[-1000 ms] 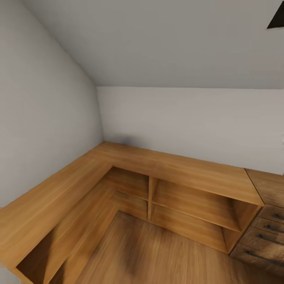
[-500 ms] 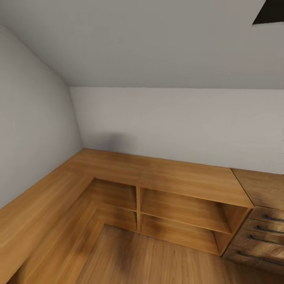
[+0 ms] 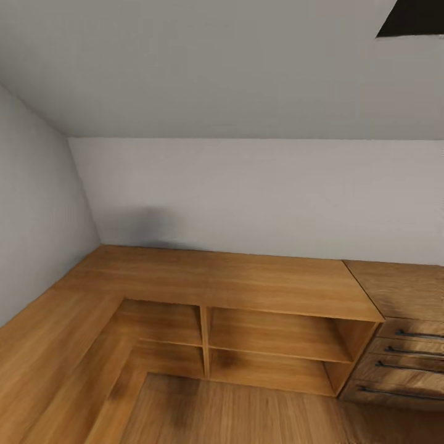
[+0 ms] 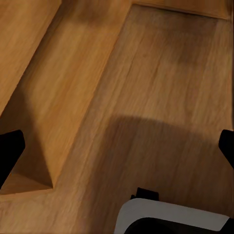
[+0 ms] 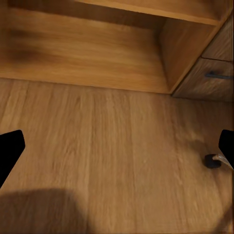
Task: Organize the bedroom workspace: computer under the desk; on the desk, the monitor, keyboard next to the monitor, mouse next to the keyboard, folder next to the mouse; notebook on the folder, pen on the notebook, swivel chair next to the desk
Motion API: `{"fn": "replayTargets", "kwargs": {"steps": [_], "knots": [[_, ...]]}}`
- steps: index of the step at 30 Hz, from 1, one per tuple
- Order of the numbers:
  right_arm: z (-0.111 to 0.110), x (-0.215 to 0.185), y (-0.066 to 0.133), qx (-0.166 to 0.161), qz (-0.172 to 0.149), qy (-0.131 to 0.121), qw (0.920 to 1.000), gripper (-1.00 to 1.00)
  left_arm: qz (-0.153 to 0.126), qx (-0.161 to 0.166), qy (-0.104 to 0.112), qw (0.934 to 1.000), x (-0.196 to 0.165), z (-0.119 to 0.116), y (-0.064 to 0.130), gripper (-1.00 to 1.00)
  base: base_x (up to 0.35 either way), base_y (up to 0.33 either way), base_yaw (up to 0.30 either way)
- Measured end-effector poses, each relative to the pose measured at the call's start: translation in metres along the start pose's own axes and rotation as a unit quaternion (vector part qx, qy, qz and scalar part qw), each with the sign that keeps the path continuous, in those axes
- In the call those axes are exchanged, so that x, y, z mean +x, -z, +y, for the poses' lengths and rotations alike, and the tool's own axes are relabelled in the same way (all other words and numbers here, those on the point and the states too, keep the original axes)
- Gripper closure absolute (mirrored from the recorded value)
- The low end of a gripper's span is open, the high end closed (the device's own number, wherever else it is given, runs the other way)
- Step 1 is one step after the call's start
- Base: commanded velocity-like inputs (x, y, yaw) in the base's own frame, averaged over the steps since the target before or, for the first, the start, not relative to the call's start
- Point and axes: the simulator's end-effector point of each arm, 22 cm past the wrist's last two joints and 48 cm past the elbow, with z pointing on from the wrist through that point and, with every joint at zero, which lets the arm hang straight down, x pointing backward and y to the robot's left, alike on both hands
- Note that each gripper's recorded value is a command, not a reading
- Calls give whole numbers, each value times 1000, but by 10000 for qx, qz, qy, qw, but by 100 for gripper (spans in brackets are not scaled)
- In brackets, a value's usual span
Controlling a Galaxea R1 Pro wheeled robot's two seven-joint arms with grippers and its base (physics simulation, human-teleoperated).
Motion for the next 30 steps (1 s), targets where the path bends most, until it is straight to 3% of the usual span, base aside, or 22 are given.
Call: {"fn": "replayTargets", "kwargs": {"steps": [30], "knots": [[1, -3, -1, -3, -28, -7, 10000, -100, -39, -8, 17, 10000, -3, 0, -1, -100, 86, 72, -283]]}}
